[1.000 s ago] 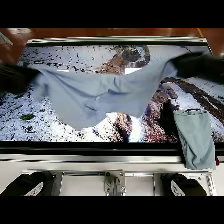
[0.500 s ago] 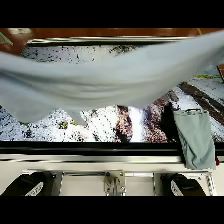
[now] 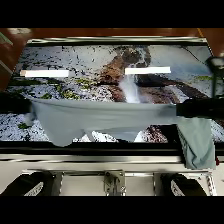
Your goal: Fold the shirts.
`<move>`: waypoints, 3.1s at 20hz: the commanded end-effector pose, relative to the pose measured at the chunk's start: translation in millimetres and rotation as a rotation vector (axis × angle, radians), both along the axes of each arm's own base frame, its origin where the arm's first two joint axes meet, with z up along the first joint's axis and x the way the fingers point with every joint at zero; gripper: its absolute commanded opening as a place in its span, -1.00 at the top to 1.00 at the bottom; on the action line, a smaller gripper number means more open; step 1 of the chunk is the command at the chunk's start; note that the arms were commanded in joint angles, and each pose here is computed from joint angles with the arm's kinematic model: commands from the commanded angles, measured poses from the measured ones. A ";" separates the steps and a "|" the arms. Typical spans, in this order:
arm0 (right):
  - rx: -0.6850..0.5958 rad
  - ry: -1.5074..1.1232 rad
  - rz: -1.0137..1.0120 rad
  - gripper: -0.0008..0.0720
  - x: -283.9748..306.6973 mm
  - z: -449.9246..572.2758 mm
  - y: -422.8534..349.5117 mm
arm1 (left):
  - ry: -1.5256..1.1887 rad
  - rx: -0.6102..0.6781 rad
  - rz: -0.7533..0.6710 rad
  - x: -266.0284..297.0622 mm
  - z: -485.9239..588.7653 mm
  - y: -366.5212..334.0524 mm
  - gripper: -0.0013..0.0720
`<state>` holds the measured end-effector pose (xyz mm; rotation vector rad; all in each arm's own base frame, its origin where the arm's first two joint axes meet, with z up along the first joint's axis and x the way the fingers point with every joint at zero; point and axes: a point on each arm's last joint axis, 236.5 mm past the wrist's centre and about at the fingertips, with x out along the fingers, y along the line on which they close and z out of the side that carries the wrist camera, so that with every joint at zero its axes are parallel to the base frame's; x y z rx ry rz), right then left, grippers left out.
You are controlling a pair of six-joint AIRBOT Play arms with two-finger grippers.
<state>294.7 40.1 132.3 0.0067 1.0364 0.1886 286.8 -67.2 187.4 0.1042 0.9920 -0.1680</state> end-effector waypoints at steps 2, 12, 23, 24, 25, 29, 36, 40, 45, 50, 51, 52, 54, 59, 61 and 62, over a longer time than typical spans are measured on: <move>0.109 0.039 -0.091 0.81 52.0 -93.1 12.3 | 0.143 -0.116 0.060 44.9 -121.0 -37.4 0.87; 0.372 0.075 -0.298 0.81 125.7 -173.5 40.1 | 0.399 -0.087 0.110 104.1 -251.6 -58.1 -0.35; 0.341 0.202 -0.177 0.81 92.0 -182.4 53.3 | 0.458 -0.399 0.287 -14.8 -189.9 21.3 -0.68; 0.341 0.202 -0.177 0.81 92.0 -182.4 53.3 | 0.479 -0.459 0.310 -30.9 -208.1 8.9 -0.68; 0.341 0.202 -0.177 0.81 92.0 -182.4 53.3 | 0.495 -0.513 0.331 -41.8 -224.0 -3.6 -0.68; 0.341 0.202 -0.177 0.81 92.1 -182.3 53.3 | 0.480 -0.600 0.400 -48.2 -269.5 -28.4 -0.64; 0.341 0.206 -0.176 0.81 91.1 -182.7 53.5 | 0.472 -0.558 0.403 -25.2 -297.1 -25.2 0.05; 0.342 0.198 -0.171 0.81 91.0 -177.3 53.5 | 0.371 -0.566 0.215 6.9 -253.0 -37.0 0.87; 0.273 -0.183 -0.050 0.81 128.6 -35.2 44.2 | -0.123 -0.376 0.041 72.0 -36.2 -1.3 0.87; 0.142 -0.910 0.014 0.81 69.5 263.5 19.4 | -0.878 -0.326 0.027 3.8 281.0 23.3 0.87; 0.118 -1.021 0.013 0.81 41.8 306.2 14.5 | -0.986 -0.320 0.027 -23.9 322.2 23.3 0.87; 0.100 -1.119 0.012 0.81 11.2 342.3 10.9 | -1.067 -0.317 0.027 -48.1 350.9 21.9 0.87; 0.128 -1.223 -0.001 0.81 -39.3 381.0 9.1 | -1.178 -0.327 0.023 -89.9 386.7 15.5 0.87; 0.162 -1.197 -0.014 0.81 -99.2 377.3 9.2 | -1.192 -0.205 0.074 -131.6 381.0 25.8 0.87; 0.112 -1.095 -0.025 0.81 -94.3 351.8 3.8 | -1.092 -0.149 0.111 -124.9 356.0 36.4 0.87; 0.082 -1.017 -0.039 0.81 -86.6 332.8 -1.0 | -1.042 -0.123 0.111 -120.0 342.7 39.0 0.87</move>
